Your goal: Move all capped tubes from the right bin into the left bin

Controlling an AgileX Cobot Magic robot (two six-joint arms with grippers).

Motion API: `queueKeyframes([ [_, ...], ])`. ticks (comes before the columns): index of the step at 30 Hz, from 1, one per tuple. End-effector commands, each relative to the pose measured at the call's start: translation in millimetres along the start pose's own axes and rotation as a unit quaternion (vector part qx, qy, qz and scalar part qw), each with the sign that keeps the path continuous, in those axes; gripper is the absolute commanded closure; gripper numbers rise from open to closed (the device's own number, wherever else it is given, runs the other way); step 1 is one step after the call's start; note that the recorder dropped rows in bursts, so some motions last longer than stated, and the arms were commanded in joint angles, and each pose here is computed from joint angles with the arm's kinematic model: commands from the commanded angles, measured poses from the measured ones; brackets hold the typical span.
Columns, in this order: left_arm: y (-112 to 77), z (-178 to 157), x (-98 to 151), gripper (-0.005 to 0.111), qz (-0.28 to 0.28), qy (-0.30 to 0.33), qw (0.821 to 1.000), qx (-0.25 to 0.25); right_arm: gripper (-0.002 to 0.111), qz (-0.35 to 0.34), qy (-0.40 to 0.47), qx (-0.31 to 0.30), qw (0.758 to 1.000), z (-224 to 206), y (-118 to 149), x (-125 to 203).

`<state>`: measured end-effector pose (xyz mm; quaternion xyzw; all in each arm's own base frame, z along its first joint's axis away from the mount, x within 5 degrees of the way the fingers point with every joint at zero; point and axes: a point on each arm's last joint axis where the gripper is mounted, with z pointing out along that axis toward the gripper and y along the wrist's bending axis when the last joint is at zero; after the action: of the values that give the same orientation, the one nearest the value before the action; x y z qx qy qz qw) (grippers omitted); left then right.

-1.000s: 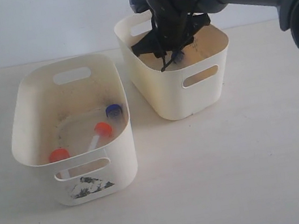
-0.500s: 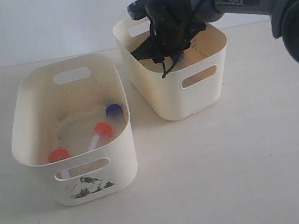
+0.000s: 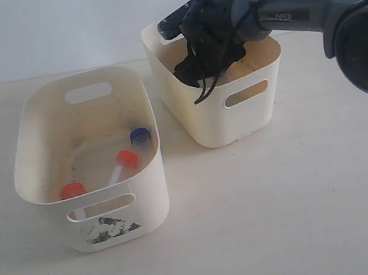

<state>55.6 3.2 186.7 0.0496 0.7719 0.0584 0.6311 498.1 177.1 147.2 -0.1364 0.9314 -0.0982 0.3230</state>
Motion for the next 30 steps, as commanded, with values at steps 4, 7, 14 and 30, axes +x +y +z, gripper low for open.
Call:
queueKeyframes([
  [4, 0.2, -1, -3, 0.102, -0.007, -0.011, 1.000, -0.001, 0.030, -0.012, 0.002, -0.001, 1.000, 7, 4, 4],
  [7, 0.2, -1, -3, 0.102, -0.007, -0.011, 1.000, -0.001, 0.030, -0.016, 0.012, -0.001, 1.000, 16, 7, 11],
  [14, 0.2, -1, -3, 0.102, -0.007, -0.011, 1.000, -0.001, 0.032, -0.021, 0.031, 0.000, 0.999, 32, 11, 23],
  [30, 0.2, -1, -3, 0.102, -0.007, -0.011, 1.000, -0.001, 0.106, -0.068, 0.047, 0.012, 0.996, 28, 7, 23],
])
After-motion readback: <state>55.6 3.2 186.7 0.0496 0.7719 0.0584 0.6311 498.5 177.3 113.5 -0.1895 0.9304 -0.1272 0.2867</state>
